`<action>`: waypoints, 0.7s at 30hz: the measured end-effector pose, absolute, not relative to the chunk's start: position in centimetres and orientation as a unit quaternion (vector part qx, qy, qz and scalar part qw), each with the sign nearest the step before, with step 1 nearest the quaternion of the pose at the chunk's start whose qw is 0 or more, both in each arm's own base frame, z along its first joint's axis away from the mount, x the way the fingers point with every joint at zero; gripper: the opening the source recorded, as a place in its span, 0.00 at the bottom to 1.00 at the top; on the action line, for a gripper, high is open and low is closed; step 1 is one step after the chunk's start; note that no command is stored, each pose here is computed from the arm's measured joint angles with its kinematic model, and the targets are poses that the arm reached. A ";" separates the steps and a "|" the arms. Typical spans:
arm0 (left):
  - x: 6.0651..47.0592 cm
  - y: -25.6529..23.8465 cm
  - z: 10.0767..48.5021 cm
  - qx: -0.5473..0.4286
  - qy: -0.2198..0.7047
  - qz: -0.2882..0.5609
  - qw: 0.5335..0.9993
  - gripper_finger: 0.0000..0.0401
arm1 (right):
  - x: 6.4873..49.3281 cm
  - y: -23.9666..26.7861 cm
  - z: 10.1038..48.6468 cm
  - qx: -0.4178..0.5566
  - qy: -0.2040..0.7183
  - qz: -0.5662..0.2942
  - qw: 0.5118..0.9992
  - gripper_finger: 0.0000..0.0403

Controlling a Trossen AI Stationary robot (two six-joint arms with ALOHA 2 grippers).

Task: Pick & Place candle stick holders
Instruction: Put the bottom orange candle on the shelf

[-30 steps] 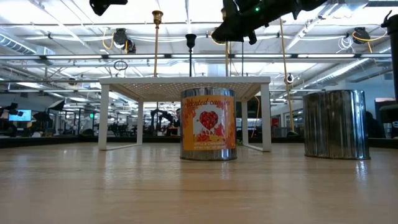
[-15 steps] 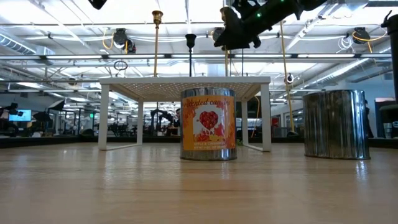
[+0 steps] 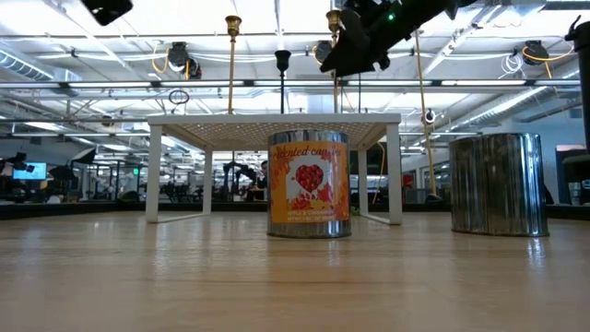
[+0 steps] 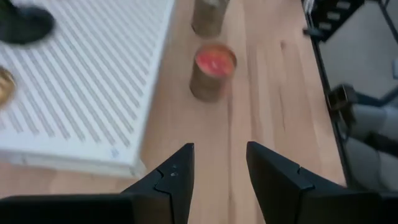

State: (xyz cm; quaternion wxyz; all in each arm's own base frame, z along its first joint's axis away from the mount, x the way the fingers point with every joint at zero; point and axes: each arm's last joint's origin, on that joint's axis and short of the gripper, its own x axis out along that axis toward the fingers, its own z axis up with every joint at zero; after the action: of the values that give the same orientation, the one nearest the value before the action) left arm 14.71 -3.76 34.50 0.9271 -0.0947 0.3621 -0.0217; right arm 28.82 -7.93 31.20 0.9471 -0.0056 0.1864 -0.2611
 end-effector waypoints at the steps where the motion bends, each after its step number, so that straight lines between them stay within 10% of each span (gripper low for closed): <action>1: 14.6 -4.1 34.3 -0.099 0.372 -0.025 0.922 0.38 | 28.8 -7.7 31.3 -0.012 0.186 -0.267 0.946 0.59; 21: 16.2 -14.8 27.3 -0.008 0.600 -0.102 0.794 0.38 | 27.0 -1.8 29.4 0.042 0.312 -0.245 0.917 0.59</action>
State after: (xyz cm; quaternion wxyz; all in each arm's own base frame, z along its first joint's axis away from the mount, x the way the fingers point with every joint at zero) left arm 16.23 -14.79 27.33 0.7936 -0.0076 0.5997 -0.1024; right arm 27.01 -1.82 29.41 0.9170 0.0417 0.3124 -0.2446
